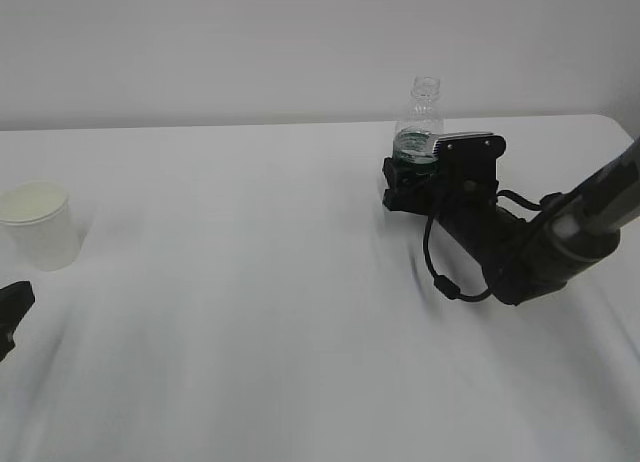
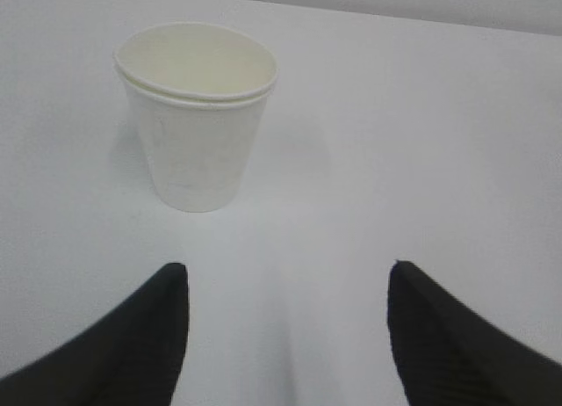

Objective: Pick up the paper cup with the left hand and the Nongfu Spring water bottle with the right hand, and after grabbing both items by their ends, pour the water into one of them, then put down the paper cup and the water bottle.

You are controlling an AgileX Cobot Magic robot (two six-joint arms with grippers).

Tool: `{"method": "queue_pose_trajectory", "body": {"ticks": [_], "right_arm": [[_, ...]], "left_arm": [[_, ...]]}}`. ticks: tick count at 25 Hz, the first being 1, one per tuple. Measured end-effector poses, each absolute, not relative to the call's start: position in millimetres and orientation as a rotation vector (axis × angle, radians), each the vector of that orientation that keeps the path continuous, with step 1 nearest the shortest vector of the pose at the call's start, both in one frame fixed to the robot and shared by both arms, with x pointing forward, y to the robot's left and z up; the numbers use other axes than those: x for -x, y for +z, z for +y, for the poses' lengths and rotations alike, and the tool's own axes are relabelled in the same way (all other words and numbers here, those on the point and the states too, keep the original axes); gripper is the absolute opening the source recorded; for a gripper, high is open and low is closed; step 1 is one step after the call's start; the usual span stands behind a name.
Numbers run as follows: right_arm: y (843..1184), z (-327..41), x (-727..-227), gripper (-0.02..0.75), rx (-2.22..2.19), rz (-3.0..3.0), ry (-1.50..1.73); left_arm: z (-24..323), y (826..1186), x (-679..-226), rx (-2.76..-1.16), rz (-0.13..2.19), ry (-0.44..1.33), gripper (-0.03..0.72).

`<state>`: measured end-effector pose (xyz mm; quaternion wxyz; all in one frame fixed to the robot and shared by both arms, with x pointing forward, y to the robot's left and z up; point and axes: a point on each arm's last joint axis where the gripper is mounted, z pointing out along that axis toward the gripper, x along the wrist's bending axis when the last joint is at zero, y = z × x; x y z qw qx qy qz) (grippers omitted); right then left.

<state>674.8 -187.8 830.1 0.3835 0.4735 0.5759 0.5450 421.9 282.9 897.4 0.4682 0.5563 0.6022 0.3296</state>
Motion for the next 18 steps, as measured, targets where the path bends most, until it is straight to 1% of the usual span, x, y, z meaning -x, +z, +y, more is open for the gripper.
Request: {"method": "queue_pose_trajectory", "body": {"ticks": [12,15,18], "right_arm": [[829.8,-187.4,-676.4,0.588,-1.206,1.469,1.388],[829.8,-187.4,-676.4,0.543,-1.206,1.469,1.389],[829.8,-187.4,-676.4,0.481,-1.206,1.469,1.389]], "left_arm": [[282.9,897.4,-421.9,-1.364,1.477,0.808,0.505],[282.9,897.4,-421.9,-1.364,1.477,0.808,0.505],[282.9,897.4,-421.9,-1.364,1.477,0.808,0.505]]}}
